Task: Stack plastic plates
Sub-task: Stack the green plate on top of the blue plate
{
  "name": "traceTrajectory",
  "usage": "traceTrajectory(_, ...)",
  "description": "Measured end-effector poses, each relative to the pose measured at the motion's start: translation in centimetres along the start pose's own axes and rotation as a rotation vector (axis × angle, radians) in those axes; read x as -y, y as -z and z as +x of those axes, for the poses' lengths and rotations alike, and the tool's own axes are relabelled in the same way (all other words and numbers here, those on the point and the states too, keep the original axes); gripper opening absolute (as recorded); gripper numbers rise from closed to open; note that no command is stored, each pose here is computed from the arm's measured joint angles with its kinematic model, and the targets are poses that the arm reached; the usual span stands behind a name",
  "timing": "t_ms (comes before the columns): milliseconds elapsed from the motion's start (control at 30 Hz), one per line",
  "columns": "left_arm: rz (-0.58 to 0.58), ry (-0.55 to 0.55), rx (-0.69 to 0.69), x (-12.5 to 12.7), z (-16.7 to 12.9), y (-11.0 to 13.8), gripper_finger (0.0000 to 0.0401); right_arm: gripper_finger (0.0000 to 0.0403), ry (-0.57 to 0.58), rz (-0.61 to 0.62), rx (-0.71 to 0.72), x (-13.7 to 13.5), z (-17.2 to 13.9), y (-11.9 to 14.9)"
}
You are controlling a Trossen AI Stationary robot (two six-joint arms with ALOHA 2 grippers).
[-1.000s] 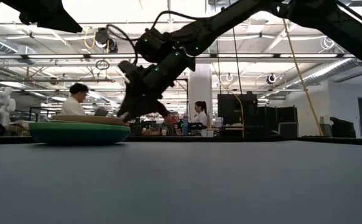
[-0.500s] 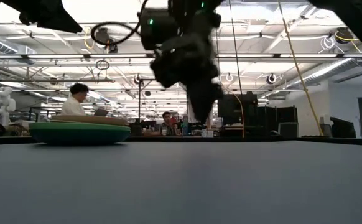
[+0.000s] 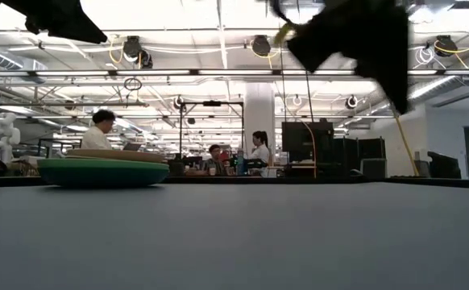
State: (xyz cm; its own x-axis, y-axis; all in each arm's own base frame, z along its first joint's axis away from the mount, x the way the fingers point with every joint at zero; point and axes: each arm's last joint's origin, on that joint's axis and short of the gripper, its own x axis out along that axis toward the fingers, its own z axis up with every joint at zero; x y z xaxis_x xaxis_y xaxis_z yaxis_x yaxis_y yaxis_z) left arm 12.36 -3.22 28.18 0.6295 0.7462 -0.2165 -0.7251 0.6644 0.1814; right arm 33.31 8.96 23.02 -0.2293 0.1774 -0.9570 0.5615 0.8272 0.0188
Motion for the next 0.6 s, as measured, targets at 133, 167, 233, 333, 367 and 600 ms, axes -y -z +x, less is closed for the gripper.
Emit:
traceTrajectory(133, 0.000, 0.000, 0.000, 0.0, 0.0, 0.0, 0.0129, 0.0112, -0.071, 0.230, 0.050, 1.5, 1.3, 3.9)
traceTrajectory(167, 0.000, 0.000, 0.000, 0.0, 0.0, 0.0, 0.0129, 0.0112, -0.078, 0.302, 0.053, 1.9, 1.9, 4.8)
traceTrajectory(233, 0.000, 0.000, 0.000, 0.0, 0.0, 0.0, 0.0129, 0.0112, -0.083, 0.430, 0.048, 2.7, 3.0, 6.5)
traceTrajectory(333, 0.000, 0.000, 0.000, 0.0, 0.0, 0.0, 0.0129, 0.0112, -0.129, 0.567, 0.030, 3.3, 4.5, 8.2)
traceTrajectory(367, 0.000, 0.001, 0.000, 0.0, 0.0, 0.0, 0.0129, 0.0112, -0.151, 0.596, 0.026, 3.4, 4.9, 8.5)
traceTrajectory(600, 0.000, 0.000, 0.000, 0.0, 0.0, 0.0, 0.0129, 0.0112, -0.195, 0.656, -0.080, 3.2, 7.8, 8.5)
